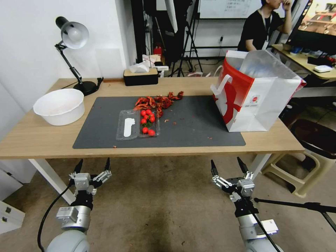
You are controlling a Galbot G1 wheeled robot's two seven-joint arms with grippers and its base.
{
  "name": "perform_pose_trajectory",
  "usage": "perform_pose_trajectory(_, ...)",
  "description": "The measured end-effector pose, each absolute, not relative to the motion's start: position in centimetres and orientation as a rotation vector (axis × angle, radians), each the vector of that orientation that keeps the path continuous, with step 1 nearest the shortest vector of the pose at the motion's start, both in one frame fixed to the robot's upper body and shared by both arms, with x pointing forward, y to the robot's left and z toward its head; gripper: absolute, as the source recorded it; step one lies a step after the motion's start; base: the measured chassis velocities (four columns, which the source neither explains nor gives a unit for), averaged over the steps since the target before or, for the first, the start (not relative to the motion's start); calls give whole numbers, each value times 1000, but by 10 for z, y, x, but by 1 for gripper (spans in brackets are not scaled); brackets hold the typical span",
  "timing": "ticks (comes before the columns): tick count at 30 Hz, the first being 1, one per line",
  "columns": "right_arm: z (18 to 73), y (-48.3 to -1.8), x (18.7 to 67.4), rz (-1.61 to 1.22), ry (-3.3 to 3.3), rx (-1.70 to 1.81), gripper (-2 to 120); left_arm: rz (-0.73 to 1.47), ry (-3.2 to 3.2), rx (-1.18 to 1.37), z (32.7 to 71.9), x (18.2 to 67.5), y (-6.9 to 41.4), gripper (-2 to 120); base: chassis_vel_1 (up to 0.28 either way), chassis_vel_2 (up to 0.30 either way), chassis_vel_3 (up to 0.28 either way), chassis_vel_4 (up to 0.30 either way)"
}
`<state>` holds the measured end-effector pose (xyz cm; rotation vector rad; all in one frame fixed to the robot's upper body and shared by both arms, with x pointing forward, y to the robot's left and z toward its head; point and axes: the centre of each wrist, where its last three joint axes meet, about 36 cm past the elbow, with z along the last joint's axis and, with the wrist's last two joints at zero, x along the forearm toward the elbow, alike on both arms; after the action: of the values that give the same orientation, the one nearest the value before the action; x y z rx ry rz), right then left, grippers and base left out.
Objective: Pick up the trash from the table and place it into the takeout bag.
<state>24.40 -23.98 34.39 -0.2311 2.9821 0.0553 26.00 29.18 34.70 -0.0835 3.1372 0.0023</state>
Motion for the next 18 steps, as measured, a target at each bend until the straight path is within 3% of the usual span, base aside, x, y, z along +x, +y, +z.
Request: perform_pose_trajectory(18,344,-240,244,56,2982,-233,100,3,3138,-83,347,260,292,100,0,0,0,0)
